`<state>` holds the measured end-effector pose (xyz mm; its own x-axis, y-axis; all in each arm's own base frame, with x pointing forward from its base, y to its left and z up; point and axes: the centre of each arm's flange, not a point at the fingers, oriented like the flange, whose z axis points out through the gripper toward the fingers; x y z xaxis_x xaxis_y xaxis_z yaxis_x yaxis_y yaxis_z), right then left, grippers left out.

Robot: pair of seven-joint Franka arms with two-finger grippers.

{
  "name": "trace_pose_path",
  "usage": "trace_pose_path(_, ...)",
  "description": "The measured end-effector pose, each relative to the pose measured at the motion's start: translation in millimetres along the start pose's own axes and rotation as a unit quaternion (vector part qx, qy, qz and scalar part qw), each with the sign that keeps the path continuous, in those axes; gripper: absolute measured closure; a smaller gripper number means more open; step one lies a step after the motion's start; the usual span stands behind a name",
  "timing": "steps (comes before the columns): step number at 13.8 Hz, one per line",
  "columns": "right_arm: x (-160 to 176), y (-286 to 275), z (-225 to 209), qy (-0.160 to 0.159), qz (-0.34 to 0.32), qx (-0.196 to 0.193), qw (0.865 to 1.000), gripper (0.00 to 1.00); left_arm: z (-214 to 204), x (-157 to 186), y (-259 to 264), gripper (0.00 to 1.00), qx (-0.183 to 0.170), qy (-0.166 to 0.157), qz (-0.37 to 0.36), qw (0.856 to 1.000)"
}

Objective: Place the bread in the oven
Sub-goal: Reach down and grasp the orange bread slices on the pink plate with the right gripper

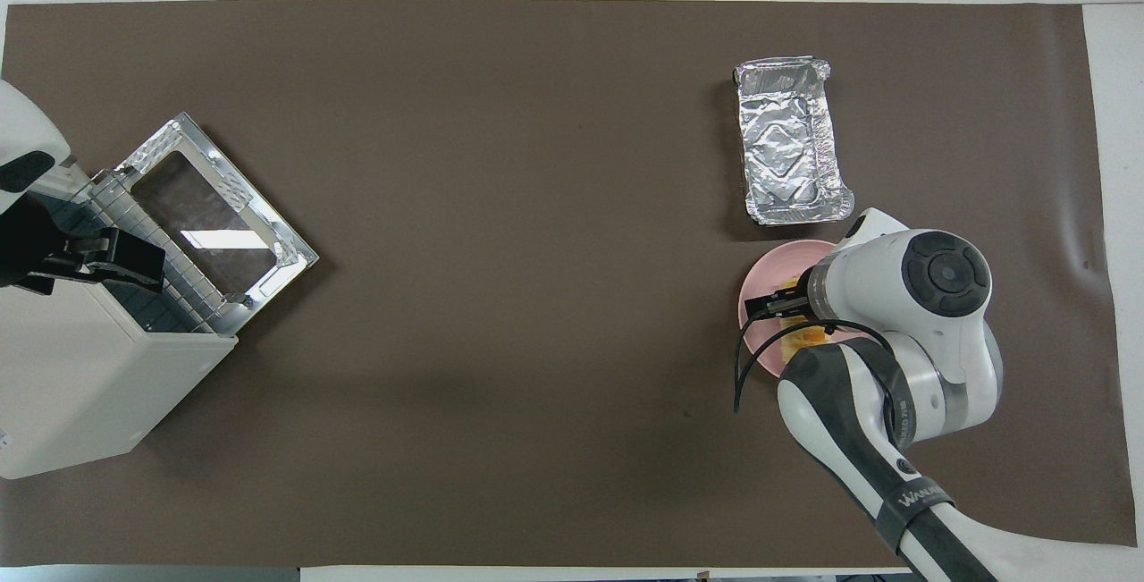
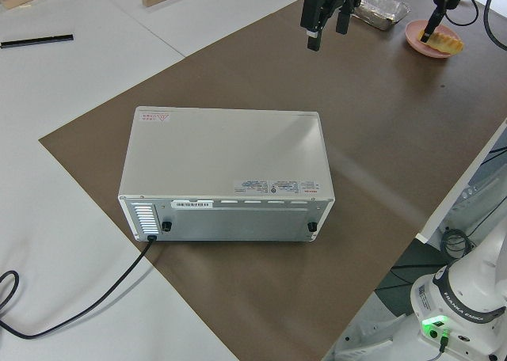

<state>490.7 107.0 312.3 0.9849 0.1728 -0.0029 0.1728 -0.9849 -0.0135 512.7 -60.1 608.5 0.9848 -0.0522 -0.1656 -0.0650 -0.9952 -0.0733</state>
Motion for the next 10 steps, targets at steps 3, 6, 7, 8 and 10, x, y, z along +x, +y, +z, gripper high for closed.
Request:
trace_pose_path(3, 0.1, 2.4, 1.0, -0.001, -0.002, -0.002, 1.0, 0.3, 0.0, 0.0, 0.0, 0.0, 0.0, 0.0, 0.0, 1.0)
trace_pose_path(6, 0.5, 5.2, 0.6, 0.0, -0.009, -0.003, 1.0, 0.65, 0.0, 0.0, 0.0, 0.0, 0.0, 0.0, 0.0, 1.0)
trace_pose_path(7, 0.6, 6.1, 0.5, -0.001, -0.016, -0.003, 1.0, 0.74, 0.0, 0.0, 0.0, 0.0, 0.0, 0.0, 0.0, 1.0)
trace_pose_path(8, 0.6, 8.2, 0.5, -0.001, -0.025, -0.003, 1.0, 0.81, 0.0, 0.0, 0.0, 0.0, 0.0, 0.0, 0.0, 1.0)
trace_pose_path(10, 1.1, 17.4, -0.7, -0.005, -0.041, -0.003, 0.999, 0.86, 0.0, 0.0, 0.0, 0.0, 0.0, 0.0, 0.0, 1.0)
